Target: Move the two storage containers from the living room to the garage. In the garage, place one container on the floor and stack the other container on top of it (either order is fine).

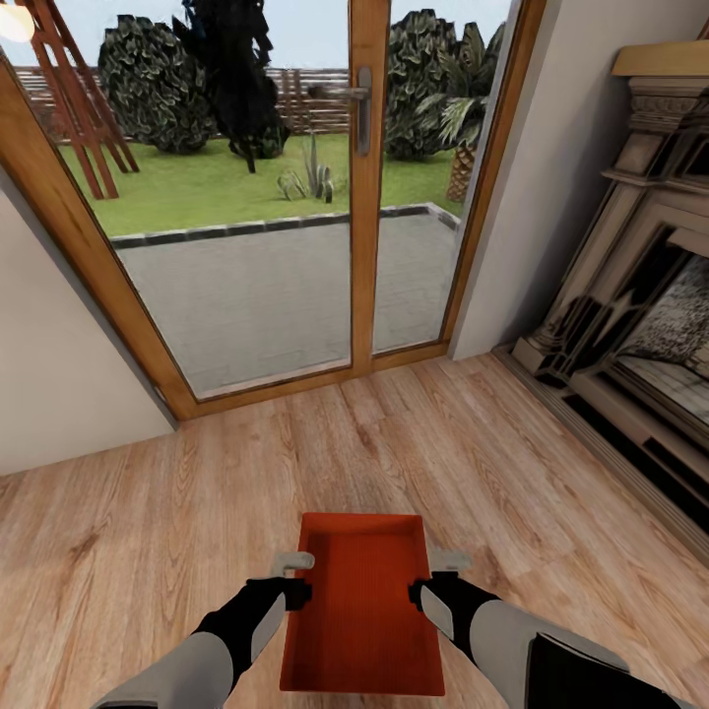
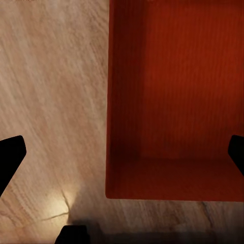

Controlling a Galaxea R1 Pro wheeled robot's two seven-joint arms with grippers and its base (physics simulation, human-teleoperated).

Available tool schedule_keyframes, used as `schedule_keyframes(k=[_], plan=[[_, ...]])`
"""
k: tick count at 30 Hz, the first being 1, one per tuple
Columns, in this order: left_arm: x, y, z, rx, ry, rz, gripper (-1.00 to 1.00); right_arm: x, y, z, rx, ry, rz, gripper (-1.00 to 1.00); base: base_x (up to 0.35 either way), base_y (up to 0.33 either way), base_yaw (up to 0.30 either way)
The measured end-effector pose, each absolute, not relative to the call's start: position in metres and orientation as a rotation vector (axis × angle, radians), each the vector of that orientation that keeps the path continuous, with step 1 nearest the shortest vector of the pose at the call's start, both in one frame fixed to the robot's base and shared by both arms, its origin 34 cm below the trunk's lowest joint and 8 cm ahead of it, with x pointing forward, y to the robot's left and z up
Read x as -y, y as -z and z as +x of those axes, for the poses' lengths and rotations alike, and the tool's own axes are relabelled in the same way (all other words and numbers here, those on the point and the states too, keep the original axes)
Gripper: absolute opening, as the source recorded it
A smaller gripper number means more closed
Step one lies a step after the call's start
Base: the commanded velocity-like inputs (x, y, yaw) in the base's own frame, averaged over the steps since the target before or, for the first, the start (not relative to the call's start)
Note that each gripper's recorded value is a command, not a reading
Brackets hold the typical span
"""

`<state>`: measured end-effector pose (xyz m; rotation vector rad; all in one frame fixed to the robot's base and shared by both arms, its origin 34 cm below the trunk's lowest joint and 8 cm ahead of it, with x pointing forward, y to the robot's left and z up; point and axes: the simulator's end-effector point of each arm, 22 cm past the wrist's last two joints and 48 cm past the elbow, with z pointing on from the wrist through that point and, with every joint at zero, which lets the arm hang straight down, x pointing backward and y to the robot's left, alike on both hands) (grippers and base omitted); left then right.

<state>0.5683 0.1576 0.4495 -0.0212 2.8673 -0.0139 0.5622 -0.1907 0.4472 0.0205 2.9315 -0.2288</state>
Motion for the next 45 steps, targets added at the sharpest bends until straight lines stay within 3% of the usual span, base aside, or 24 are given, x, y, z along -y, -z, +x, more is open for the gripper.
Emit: schedule_keyframes(k=[45], plan=[[-0.155,-0.448,0.576,-2.846,0.034,-0.012,1.00,0.197,-0.445,0.576,-2.859,0.239,0.033,1.00,0.000,0.000,0.000]])
